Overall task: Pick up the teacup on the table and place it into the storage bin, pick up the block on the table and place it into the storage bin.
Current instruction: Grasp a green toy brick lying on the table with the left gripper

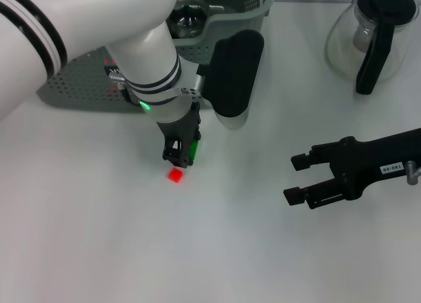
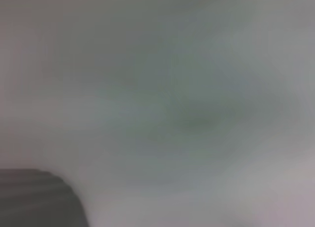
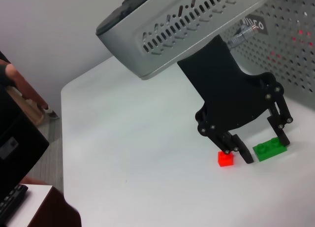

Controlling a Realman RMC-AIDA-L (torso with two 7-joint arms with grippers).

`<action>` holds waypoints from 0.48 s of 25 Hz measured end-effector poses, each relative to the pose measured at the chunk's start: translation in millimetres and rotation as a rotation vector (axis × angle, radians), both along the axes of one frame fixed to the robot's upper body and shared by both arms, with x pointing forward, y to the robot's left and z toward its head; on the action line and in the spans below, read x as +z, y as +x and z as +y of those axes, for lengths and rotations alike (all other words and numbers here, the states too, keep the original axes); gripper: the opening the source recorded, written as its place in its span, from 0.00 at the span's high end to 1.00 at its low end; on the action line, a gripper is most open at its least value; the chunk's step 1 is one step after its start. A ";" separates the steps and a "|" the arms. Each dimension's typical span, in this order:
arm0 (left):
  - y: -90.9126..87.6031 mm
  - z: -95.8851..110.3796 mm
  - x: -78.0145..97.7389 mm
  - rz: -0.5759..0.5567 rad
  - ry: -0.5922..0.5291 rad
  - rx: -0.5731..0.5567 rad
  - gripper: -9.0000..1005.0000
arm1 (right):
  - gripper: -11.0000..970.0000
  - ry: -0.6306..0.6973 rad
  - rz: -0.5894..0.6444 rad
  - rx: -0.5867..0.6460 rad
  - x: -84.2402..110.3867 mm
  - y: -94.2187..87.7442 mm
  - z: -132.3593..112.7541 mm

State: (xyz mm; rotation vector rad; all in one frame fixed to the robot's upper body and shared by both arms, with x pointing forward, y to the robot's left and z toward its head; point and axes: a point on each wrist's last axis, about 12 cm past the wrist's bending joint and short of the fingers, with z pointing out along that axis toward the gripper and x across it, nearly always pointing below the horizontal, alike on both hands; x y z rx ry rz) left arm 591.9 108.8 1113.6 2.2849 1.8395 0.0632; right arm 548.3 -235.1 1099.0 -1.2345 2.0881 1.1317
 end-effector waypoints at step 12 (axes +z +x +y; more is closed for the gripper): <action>-0.3 -4.6 0.5 -0.006 0.000 -0.008 0.52 | 0.09 0.001 0.000 -0.002 -3.2 -1.7 -1.1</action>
